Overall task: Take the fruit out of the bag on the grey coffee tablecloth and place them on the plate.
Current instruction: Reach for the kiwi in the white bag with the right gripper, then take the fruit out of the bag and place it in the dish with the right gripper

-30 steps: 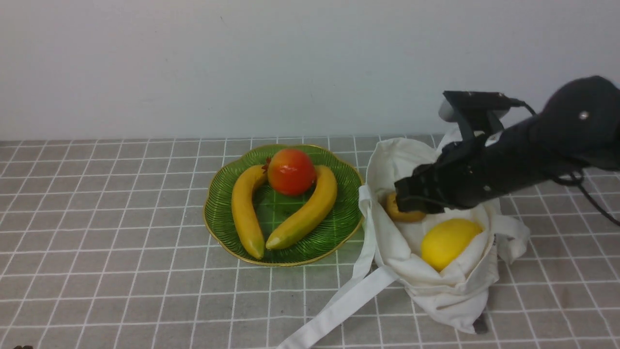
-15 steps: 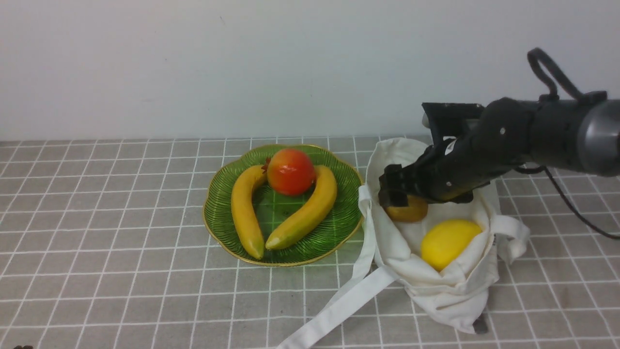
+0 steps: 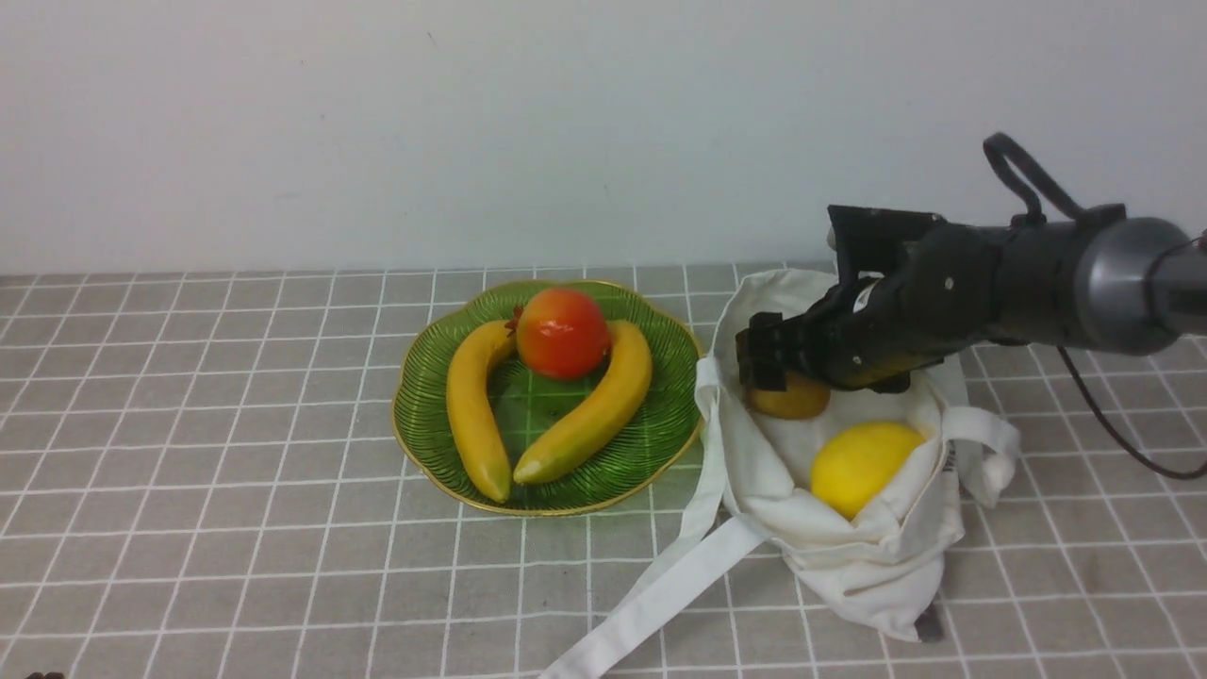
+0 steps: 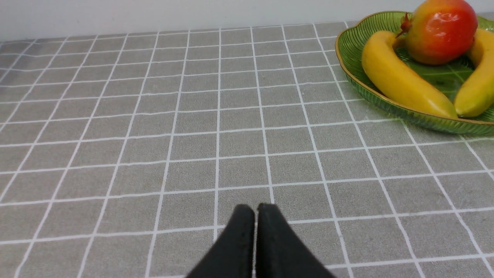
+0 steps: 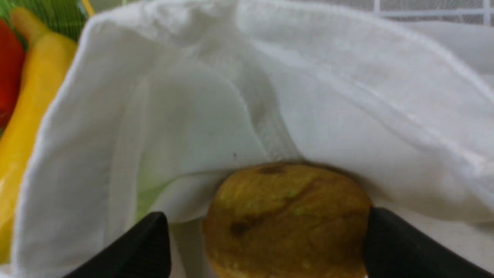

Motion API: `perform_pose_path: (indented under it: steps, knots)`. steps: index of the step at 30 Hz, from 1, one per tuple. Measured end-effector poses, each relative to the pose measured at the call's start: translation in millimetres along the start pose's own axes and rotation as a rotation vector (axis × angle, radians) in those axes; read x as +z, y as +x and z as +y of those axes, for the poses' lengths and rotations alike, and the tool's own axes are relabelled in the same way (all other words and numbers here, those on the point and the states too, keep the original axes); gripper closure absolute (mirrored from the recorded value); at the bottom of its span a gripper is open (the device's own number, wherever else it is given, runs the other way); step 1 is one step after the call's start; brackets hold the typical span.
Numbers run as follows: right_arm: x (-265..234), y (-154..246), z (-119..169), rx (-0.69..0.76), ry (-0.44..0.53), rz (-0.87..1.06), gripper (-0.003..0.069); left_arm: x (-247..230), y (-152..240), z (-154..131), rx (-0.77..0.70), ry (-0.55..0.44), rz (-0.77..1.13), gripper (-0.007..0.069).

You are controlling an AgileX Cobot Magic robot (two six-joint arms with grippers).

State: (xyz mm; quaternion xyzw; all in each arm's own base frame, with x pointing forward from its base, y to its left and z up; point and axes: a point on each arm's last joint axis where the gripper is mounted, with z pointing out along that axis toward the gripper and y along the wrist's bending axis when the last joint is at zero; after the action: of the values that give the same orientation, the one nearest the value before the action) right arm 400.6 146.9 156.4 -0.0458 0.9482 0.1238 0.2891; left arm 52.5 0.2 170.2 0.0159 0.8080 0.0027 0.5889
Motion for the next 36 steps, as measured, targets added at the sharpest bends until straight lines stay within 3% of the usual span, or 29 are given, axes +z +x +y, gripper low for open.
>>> perform_pose_path:
  steps: [13, 20, 30, 36]
  knots:
    - [16, 15, -6, -0.04, 0.029, 0.09, 0.0082, 0, 0, 0, 0.0, 0.0, 0.0, 0.0632]
    - [10, 14, -15, -0.059, 0.053, 0.117, 0.0258, 0, 0, 0, 0.0, 0.0, 0.0, 0.0632]
    - [-46, -7, -8, -0.068, 0.038, 0.085, 0.0258, 0, 0, 0, 0.0, 0.0, 0.0, 0.0632]
    - [-81, -9, 20, -0.021, -0.077, 0.087, 0.0258, 0, 0, 0, 0.0, 0.0, 0.0, 0.0632]
